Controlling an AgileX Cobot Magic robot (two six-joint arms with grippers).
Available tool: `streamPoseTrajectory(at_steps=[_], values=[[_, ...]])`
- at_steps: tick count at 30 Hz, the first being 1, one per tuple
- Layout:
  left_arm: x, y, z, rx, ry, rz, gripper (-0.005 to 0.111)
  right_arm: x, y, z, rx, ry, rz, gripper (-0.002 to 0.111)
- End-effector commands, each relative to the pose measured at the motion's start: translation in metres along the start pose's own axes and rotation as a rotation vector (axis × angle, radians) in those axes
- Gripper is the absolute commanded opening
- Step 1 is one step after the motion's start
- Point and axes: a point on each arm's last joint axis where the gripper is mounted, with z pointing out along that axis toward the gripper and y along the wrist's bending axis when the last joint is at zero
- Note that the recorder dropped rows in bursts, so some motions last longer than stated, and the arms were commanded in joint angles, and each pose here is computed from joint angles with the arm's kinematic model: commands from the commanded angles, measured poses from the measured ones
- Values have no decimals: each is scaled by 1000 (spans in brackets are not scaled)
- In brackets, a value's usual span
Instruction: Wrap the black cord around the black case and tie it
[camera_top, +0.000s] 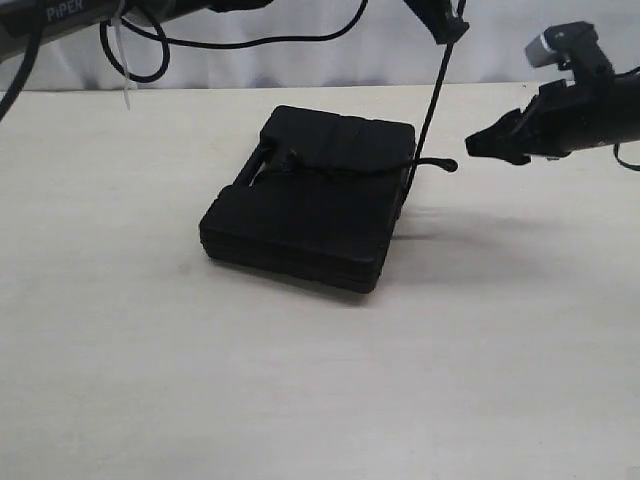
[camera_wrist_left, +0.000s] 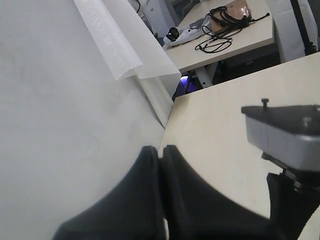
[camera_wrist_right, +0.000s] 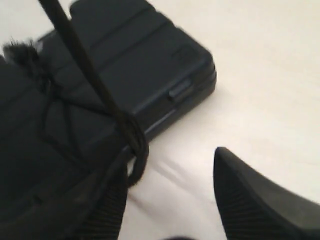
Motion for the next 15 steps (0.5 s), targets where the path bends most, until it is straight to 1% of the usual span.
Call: streamPoseTrajectory(at_steps=[1,4,8,9,11,12,14,15], values=[[-19,6,-7,-16,-50,-14,0,-15,14,-8,-152,-149,56,48],[-19,6,-7,-20,-48,-14,0,-12,20,-2,-202,-160,47,44],[-26,10,-7,-34,-65,-8,0,-2,16,12,-211,-120,58,44],[-32,12,-8,-38,-84,-34,0,2,14,19,-219,-117,67,44],[-35,13,-8,-39,-92,-74,0,4,15,27,-231,-125,76,44],[-35,13,-8,-39,-92,-74,0,6,14,30,-233,-125,79,44],[-35,13,-8,-37,-93,-74,0,12,16,46,-255,-125,92,44],[-35,13,-8,-33,-96,-86,0,18,20,61,-273,-118,105,44]])
